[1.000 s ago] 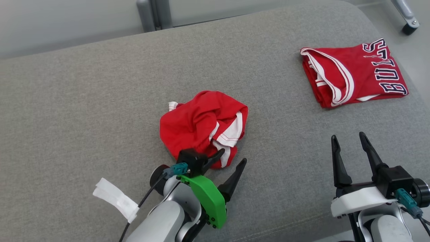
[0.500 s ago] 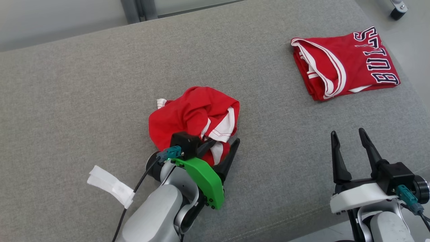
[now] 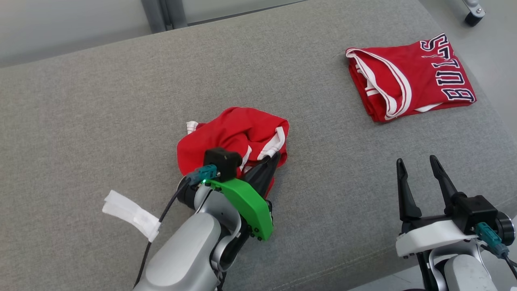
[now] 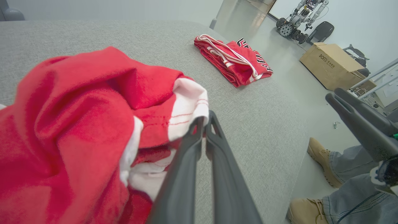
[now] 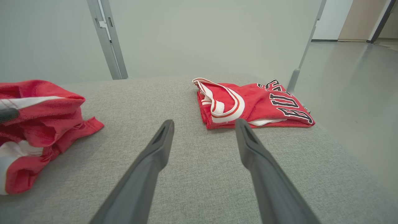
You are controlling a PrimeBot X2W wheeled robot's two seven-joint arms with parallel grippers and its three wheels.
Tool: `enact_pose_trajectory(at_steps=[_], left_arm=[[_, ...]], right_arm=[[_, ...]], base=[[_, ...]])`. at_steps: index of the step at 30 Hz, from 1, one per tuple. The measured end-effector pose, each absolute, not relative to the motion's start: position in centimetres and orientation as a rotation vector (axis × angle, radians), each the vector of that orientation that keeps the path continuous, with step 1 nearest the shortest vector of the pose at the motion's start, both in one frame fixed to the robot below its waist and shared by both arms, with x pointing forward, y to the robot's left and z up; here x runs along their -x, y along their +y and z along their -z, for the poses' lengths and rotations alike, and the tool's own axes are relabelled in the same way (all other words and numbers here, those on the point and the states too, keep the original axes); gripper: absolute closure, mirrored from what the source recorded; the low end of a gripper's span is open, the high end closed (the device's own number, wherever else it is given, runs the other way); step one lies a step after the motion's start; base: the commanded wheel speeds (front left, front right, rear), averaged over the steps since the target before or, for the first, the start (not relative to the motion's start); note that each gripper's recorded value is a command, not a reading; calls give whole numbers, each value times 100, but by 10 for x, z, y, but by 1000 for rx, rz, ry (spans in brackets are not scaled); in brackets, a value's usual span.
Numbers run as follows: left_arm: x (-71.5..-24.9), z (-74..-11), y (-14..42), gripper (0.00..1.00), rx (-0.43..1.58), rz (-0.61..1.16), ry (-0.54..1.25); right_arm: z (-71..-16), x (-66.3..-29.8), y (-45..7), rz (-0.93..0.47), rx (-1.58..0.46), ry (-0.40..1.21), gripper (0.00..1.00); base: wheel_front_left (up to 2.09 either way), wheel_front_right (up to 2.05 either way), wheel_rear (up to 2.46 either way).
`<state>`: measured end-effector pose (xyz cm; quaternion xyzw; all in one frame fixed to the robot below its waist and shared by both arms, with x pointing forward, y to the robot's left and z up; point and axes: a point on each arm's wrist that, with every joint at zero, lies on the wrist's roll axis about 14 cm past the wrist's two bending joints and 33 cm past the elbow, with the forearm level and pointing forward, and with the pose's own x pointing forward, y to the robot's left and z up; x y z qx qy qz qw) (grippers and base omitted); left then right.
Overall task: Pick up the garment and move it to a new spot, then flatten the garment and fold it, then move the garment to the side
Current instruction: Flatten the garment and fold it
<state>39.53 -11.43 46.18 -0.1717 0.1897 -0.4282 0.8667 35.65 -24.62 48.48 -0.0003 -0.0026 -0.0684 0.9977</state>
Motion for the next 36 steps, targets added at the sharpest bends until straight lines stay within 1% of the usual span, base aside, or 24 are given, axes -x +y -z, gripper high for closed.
enact_pose_trajectory(at_steps=[6,10,15,19,24,28,36], left_arm=[[-412,-513,-121,100,352,968,293],[-430,-568,-122,100,292,1025,180],[-453,-641,-117,100,266,1053,56],[-465,-680,-105,100,207,1043,3],[-475,-710,-83,100,161,992,-13],[-479,-724,-67,100,162,943,-14],[-472,-728,-49,100,115,892,2]], right_arm=[[-487,-355,-248,146,-18,-13,0],[-488,-354,-247,146,-38,-19,0],[-488,-351,-247,152,-63,-24,0],[-490,-346,-250,164,-80,-32,0],[-489,-335,-254,184,-89,-29,0],[-486,-333,-255,187,-91,-21,0],[-493,-347,-228,97,-90,-44,0]], base=[[0,0,0],[0,0,0],[0,0,0],[0,0,0],[0,0,0],[0,0,0],[0,0,0]])
